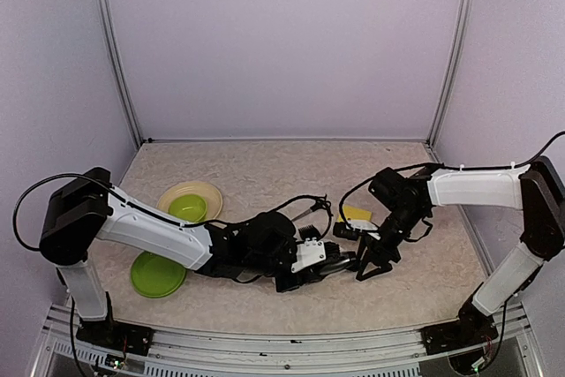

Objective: Sort the hair-cutting tools

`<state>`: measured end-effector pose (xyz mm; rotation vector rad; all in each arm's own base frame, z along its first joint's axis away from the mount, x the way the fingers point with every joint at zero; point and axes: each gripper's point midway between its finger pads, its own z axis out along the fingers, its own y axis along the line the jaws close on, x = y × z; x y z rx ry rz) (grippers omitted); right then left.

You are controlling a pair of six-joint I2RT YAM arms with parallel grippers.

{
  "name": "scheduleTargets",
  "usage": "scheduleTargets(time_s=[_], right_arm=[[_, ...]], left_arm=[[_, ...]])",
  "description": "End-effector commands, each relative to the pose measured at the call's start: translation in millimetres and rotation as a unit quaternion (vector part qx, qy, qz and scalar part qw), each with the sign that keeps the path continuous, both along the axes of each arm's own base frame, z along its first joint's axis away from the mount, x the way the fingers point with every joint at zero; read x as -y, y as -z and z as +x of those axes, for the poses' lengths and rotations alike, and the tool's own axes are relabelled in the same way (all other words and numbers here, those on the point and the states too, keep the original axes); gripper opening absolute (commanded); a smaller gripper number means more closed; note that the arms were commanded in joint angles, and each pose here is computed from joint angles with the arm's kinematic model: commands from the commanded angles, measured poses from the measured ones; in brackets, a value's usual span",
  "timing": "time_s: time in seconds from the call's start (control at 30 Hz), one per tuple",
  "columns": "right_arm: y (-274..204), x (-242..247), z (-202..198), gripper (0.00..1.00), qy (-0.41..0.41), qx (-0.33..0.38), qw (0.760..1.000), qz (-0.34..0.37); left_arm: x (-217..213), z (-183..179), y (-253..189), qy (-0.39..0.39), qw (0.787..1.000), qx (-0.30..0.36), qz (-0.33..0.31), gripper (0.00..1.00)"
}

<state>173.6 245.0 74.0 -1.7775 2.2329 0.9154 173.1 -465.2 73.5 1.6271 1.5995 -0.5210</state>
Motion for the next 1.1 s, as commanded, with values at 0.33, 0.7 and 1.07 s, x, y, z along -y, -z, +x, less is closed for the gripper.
scheduleTargets(time_s=[0.33, 0.7, 1.07], right_arm=[[16.9, 10.2, 23.7, 0.53, 0.032, 0.011, 0.999, -0.025], [27.4, 0.7, 43.6, 0.62, 0.045, -0.009, 0.999, 0.005], [13.7, -18.1, 33.6, 0.00, 0.029, -0.058, 0.995, 0.070]], left_arm=[[4.1, 4.5, -17.2, -0.006, 0.999, 0.014, -0.048, 0.00], [9.3, 7.7, -14.3, -0.002, 0.999, 0.023, -0.045, 0.00], [11.2, 19.0, 4.8, -0.025, 0.999, 0.027, -0.021, 0.09]])
